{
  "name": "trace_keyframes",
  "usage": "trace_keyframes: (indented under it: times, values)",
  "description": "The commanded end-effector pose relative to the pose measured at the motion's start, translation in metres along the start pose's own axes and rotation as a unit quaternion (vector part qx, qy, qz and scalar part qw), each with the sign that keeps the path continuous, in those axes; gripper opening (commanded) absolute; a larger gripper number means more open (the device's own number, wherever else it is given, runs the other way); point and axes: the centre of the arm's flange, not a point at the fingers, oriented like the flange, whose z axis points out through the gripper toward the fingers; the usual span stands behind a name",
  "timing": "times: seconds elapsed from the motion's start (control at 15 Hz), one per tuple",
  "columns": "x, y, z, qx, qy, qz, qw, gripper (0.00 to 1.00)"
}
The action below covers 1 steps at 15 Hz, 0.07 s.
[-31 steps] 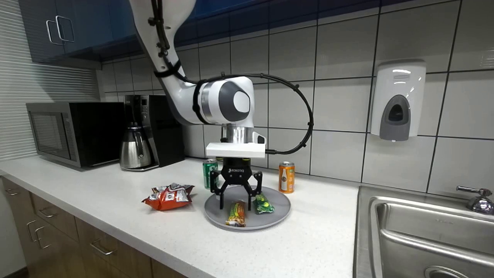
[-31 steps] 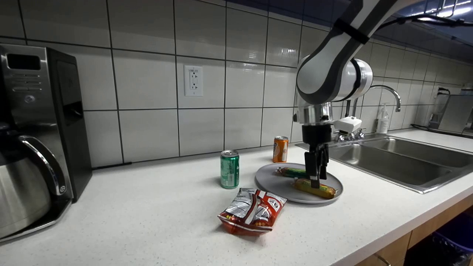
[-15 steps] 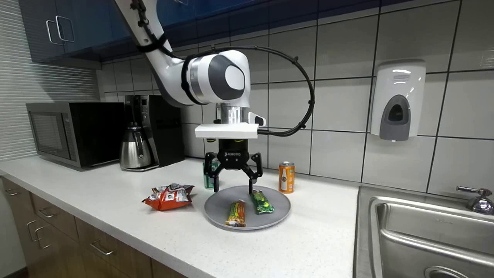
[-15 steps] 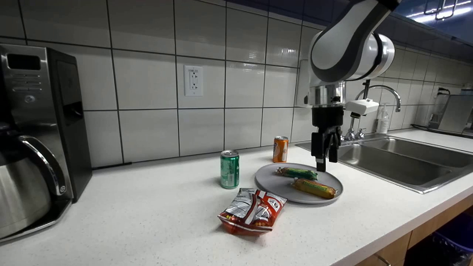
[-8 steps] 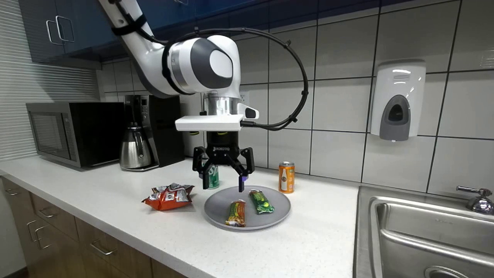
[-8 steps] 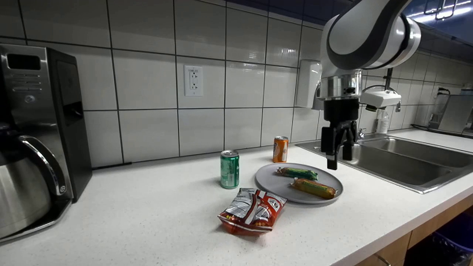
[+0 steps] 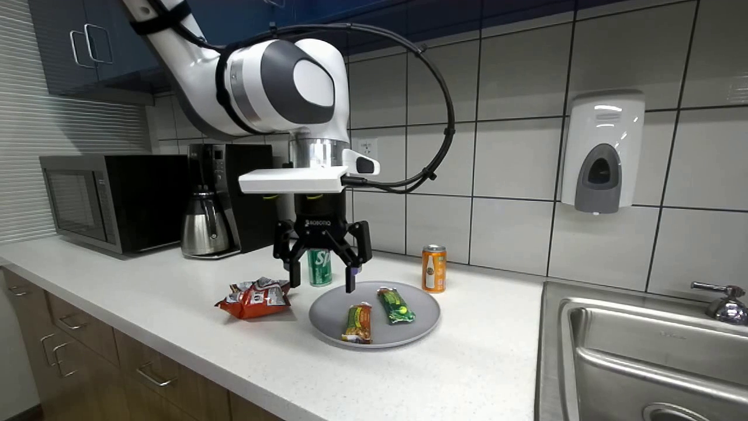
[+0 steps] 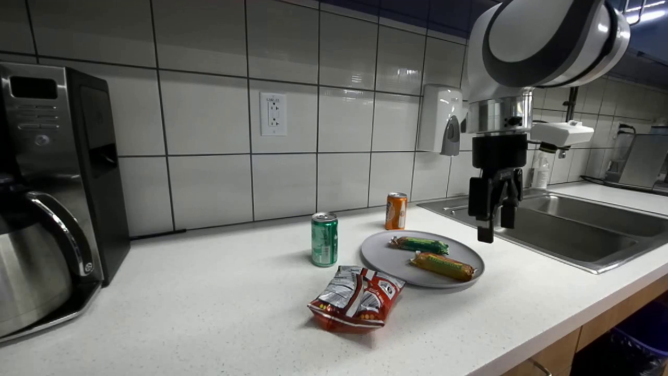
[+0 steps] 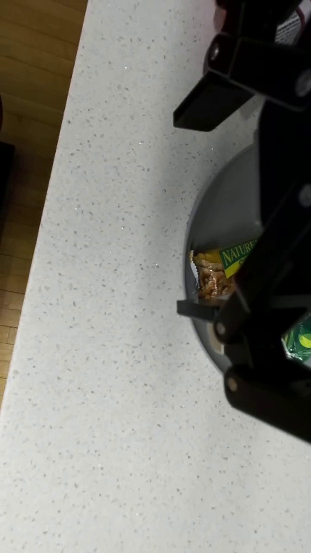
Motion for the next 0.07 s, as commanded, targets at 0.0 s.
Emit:
trace_keyframes:
  times: [0.0]
  values:
    - [-0.0001, 0.0000, 0.0001, 0.000, 0.000, 0.000, 1.0000, 1.00]
